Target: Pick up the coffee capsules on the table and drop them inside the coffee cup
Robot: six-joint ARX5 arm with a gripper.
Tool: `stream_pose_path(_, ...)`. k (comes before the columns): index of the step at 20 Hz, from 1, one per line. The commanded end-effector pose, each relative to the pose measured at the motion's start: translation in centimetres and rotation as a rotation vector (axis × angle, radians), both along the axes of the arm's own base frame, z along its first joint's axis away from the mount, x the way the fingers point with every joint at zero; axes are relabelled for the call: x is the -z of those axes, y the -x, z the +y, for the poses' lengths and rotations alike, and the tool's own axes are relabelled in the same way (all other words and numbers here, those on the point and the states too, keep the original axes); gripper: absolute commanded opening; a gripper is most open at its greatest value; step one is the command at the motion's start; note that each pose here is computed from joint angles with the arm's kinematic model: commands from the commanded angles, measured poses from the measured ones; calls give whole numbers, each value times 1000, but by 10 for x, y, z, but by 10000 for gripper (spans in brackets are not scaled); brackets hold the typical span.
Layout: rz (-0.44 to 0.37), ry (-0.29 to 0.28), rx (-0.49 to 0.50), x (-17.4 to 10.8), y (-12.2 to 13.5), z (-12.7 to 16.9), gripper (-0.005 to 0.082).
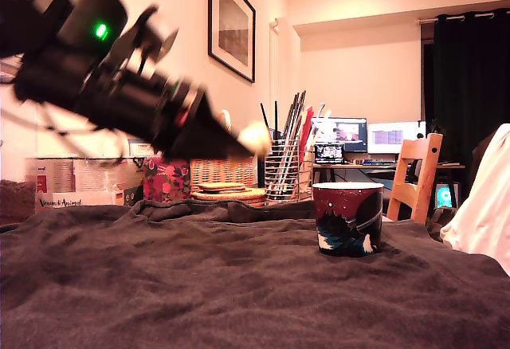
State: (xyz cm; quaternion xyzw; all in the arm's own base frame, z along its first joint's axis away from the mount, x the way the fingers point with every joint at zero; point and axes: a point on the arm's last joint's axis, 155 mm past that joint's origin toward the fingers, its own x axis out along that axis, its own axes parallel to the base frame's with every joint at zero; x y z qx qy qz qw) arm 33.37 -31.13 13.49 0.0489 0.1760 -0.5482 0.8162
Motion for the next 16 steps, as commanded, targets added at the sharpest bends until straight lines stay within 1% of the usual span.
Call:
stream_pose_path(1,-4,22,-1,-11,-3,-3,142)
stream_pose_path(5,-31,38,0,-24,-8,-7,142)
stream_pose_path(10,-36,47,-3,-28,-10,-8,142)
stream_pose_path(13,-49,66,-7,-34,-9,-15,142)
stream_pose_path(16,-84,75,-17,-41,-9,-25,142)
